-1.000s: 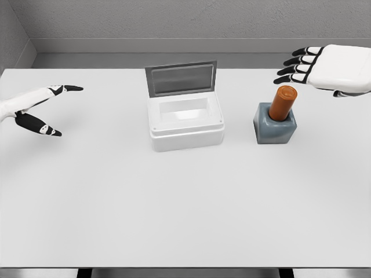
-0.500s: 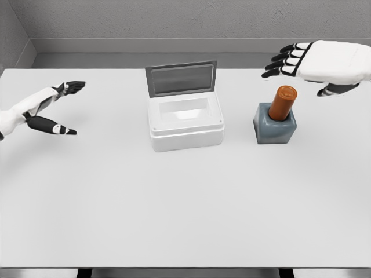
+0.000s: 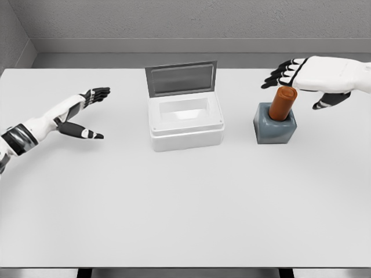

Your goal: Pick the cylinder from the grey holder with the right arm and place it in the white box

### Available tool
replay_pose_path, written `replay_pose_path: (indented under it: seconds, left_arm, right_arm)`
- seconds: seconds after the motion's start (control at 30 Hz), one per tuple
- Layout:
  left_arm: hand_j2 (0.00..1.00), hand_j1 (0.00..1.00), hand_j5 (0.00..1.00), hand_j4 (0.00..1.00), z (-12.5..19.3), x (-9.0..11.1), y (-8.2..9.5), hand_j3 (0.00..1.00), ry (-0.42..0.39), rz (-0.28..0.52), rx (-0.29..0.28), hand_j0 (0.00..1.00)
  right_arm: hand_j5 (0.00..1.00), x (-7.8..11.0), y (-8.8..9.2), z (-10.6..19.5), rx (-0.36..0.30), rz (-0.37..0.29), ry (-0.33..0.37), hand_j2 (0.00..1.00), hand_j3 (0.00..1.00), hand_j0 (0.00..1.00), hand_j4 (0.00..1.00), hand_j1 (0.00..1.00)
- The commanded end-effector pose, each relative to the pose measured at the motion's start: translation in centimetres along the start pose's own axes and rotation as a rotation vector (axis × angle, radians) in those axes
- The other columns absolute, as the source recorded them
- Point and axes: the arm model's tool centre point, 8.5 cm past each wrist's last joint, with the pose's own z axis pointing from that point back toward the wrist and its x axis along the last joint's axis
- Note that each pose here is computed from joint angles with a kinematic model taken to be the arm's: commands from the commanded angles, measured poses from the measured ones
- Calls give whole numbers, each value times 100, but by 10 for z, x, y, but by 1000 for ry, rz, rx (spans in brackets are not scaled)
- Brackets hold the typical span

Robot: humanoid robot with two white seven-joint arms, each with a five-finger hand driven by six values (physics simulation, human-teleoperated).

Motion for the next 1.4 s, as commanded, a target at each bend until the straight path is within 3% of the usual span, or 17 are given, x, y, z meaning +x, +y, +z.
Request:
replay_pose_path:
  seconds: [0.0, 0.2, 0.37, 1.23, 1.33, 1.37]
  left_arm:
    - [100, 100, 100, 100, -4, 0, -4, 100, -6, 9, -5, 100]
    - [100, 100, 100, 100, -4, 1, -5, 100, -5, 4, -42, 100]
    - [100, 100, 100, 100, 0, 5, 8, 100, -1, -16, -29, 100]
    - [100, 100, 100, 100, -1, 0, -1, 100, 22, -30, -63, 100]
    - [100, 100, 100, 100, -1, -1, -1, 100, 22, -31, -63, 100]
    - [100, 100, 100, 100, 0, -1, -1, 100, 23, -30, -66, 100]
  right_arm:
    - [100, -6, 7, 0, 11, -26, 14, 100, 100, 100, 100, 100]
    - [100, -9, 9, -10, 6, -44, 10, 100, 100, 100, 100, 100]
    - [100, -5, 14, -22, 16, -51, -11, 100, 100, 100, 100, 100]
    - [100, -16, 26, -41, 47, -74, 14, 100, 100, 100, 100, 100]
    - [60, -16, 26, -41, 45, -76, 14, 60, 60, 60, 60, 60]
    - [59, -16, 26, -41, 45, -76, 14, 59, 59, 59, 59, 59]
